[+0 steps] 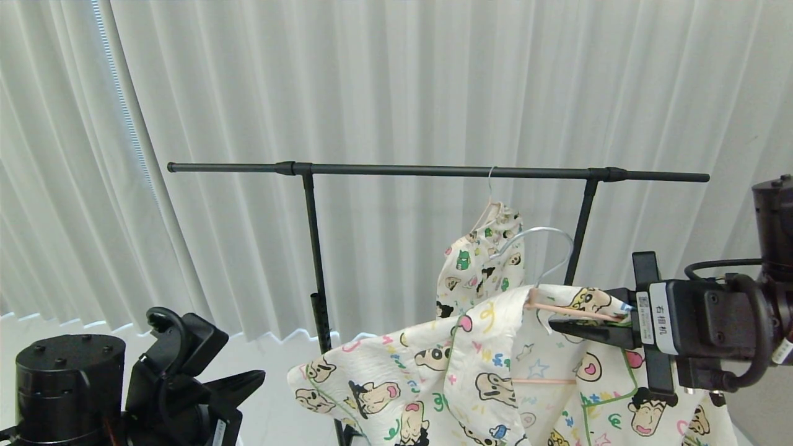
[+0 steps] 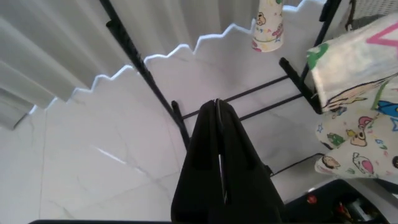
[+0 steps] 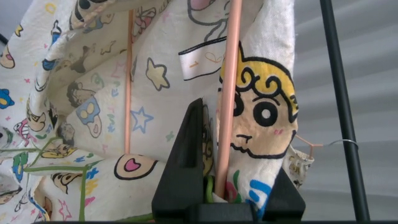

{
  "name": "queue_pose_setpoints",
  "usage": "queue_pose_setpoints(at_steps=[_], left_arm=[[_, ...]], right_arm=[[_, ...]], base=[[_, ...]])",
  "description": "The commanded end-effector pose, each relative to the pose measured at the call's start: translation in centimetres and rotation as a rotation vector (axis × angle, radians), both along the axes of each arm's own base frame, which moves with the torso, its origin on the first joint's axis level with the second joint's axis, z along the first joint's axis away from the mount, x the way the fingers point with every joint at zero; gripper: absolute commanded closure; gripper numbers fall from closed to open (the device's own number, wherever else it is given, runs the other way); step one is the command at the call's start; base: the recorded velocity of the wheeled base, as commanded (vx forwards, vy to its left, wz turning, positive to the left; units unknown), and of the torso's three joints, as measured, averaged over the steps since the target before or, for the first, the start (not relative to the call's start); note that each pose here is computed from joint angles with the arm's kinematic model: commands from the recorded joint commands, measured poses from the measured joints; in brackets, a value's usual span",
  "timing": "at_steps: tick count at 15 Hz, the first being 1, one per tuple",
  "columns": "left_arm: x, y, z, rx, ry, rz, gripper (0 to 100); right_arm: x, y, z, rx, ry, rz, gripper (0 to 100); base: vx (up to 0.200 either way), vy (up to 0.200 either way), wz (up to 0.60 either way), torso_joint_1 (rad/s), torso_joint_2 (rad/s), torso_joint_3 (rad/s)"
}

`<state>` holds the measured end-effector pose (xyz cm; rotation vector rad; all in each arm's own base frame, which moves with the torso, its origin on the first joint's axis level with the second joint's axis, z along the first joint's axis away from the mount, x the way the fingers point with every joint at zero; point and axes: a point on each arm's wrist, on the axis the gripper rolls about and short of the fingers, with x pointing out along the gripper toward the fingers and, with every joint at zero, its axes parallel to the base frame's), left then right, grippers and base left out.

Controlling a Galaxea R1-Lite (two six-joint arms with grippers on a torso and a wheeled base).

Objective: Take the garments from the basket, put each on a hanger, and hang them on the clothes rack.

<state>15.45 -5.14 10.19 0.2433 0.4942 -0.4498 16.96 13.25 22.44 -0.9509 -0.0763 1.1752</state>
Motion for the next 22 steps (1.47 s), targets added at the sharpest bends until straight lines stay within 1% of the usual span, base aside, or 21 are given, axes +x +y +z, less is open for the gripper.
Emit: queue_pose_setpoints(at_steps=[1,2,3,4,5,6,7,10,15,16,22], left_arm=[[-0.3,-0.2,0.3,-0.006,-0.017,-0.019,100],[-0.5,-0.4,0.3,-0.007,-0.020,-0.032,100],[-0.7,-0.5,0.4,-0.011,-0.028,-0.042,0],[-0.9,-0.5,0.6,-0.026,-0.034,-0.066,0],[-1.1,-0.6,0.9,-0.056,-0.042,-0.112,0],[-1.2,-0.7,1.2,-0.092,-0.047,-0.178,0],[-1.1,-0.8,1.4,-0.112,-0.047,-0.213,0],[0.0,-1.3,1.3,-0.110,-0.027,-0.219,0],[0.3,-1.4,1.4,-0.113,-0.027,-0.224,0],[0.3,-1.5,1.3,-0.112,-0.025,-0.226,100],[0.4,-1.4,1.3,-0.111,-0.021,-0.218,100]], right_arm=[[0.0,0.0,0.1,0.002,-0.002,0.001,100],[0.0,0.0,0.0,0.001,-0.001,0.001,100],[0.0,0.0,0.1,0.002,-0.002,0.001,100],[0.1,0.1,0.2,0.005,-0.005,0.002,100],[0.1,0.1,0.2,0.006,-0.006,0.003,100],[0.1,0.1,0.3,0.008,-0.010,0.005,100],[0.1,0.1,0.4,0.010,-0.012,0.008,100],[-0.1,0.2,0.6,0.015,-0.018,0.017,100],[-0.3,0.1,1.0,0.024,-0.030,0.019,100],[-0.4,0.2,1.1,0.027,-0.034,0.022,100],[-0.5,0.0,1.3,0.031,-0.042,0.016,100]], base=[[0.000,0.000,0.00,0.000,0.00,0.000],[0.000,0.000,0.00,0.000,0.00,0.000],[0.000,0.000,0.00,0.000,0.00,0.000],[0.000,0.000,0.00,0.000,0.00,0.000],[0.000,0.000,0.00,0.000,0.00,0.000],[0.000,0.000,0.00,0.000,0.00,0.000],[0.000,0.000,0.00,0.000,0.00,0.000],[0.000,0.000,0.00,0.000,0.00,0.000],[0.000,0.000,0.00,0.000,0.00,0.000],[0.000,0.000,0.00,0.000,0.00,0.000],[0.000,0.000,0.00,0.000,0.00,0.000]])
